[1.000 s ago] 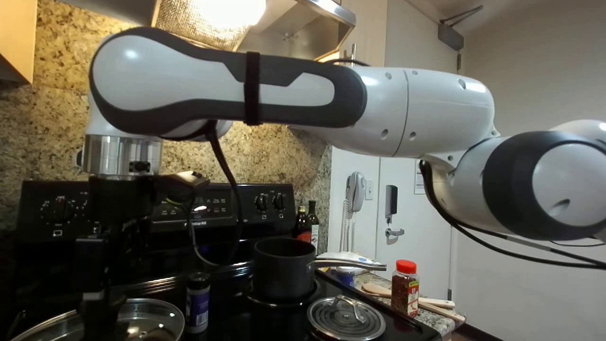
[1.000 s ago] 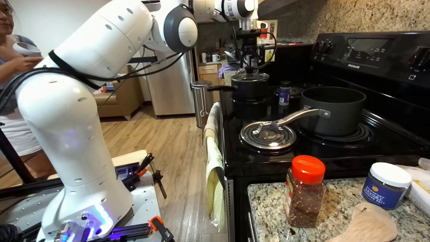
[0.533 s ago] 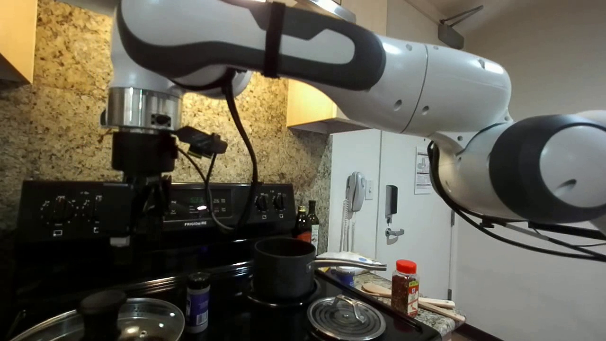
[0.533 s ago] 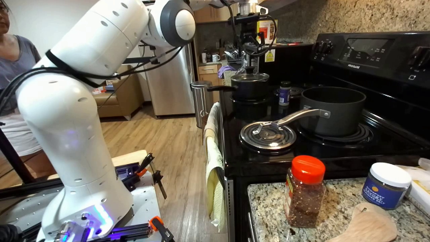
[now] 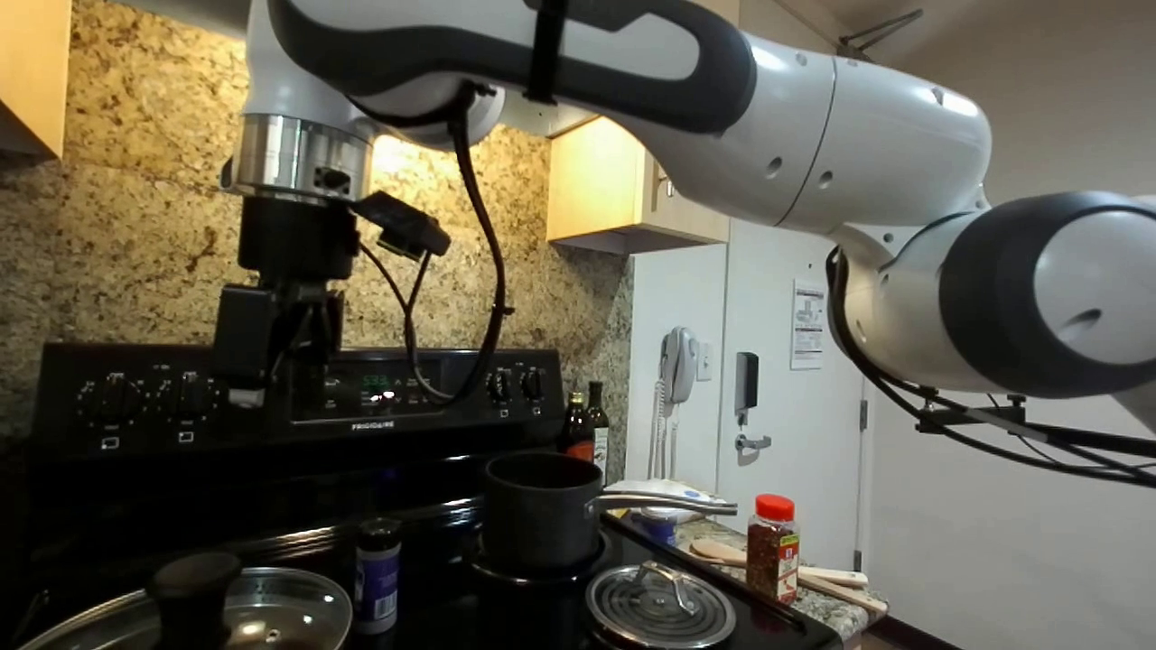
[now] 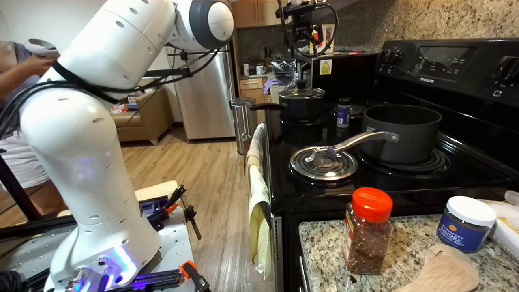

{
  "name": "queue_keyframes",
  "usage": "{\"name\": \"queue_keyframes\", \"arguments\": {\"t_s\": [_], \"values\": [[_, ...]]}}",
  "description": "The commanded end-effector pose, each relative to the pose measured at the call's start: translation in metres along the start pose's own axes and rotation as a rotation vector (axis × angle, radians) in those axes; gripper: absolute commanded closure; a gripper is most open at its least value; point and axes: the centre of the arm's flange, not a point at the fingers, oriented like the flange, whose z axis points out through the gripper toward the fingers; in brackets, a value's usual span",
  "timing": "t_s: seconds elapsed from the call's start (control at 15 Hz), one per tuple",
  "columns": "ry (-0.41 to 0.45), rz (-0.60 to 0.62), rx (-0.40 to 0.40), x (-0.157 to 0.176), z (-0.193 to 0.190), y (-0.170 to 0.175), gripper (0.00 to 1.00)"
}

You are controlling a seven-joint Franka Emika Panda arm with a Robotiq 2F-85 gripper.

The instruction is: Put the lid on the stove onto the pot that is on the left

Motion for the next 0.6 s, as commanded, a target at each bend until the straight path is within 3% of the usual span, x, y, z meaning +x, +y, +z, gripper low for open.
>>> {"name": "queue_keyframes", "arguments": {"t_s": [0.0, 0.2, 0.33, 0.53], "values": [[-0.001, -0.001, 0.000, 0.000, 0.001, -0.001, 0.00], [0.099, -0.028, -0.078, -0.012, 0.006, 0.007, 0.00], [0.157, 0.015, -0.115, -0.042, 0.013, 0.022, 0.00], [0.151, 0.089, -0.159, -0.059, 0.017, 0.042, 0.00]]}}
